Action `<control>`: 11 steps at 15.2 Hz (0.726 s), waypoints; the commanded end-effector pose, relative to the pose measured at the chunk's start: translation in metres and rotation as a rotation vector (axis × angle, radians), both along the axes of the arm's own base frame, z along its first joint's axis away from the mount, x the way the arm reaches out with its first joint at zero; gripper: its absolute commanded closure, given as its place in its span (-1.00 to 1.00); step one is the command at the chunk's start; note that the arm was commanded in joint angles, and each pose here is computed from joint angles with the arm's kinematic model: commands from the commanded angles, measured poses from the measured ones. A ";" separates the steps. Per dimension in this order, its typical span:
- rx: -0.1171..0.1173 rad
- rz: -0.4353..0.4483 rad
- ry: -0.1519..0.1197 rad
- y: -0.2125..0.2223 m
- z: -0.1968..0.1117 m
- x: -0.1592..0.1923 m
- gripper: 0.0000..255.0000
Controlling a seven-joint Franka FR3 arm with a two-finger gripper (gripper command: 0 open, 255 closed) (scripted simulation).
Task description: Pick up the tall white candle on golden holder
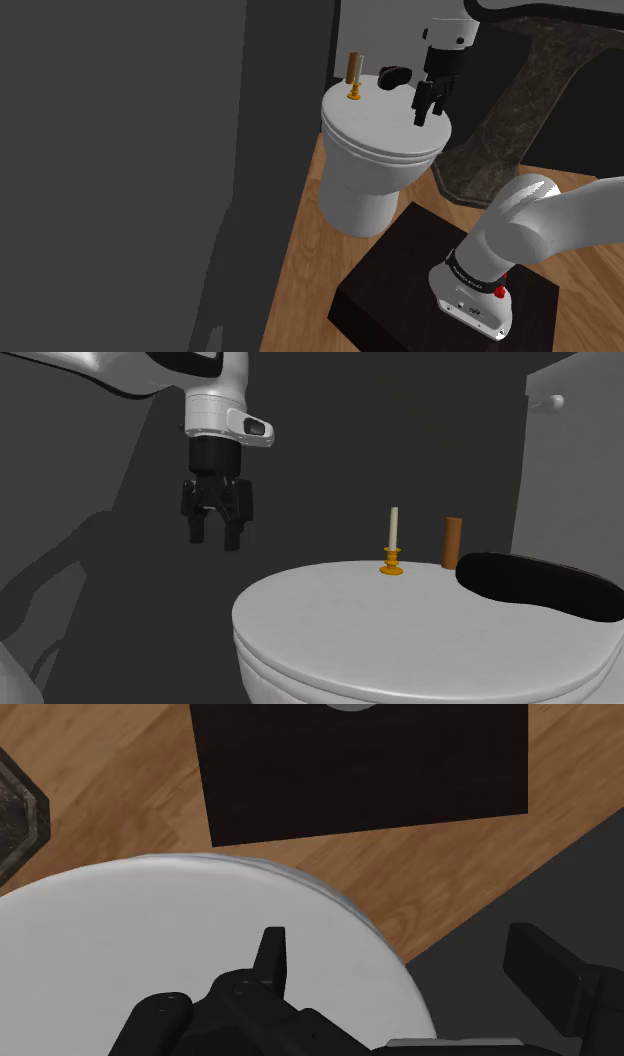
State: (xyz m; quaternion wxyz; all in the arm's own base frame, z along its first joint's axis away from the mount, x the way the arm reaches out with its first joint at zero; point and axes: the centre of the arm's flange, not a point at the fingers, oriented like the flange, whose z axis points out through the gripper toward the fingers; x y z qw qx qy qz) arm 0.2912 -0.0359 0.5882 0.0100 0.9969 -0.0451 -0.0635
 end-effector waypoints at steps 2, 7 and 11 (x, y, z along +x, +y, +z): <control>0.000 0.005 -0.019 -0.007 -0.002 0.008 -1.00; 0.001 0.032 -0.114 -0.044 -0.011 0.047 -1.00; 0.001 0.053 -0.190 -0.072 -0.016 0.080 -1.00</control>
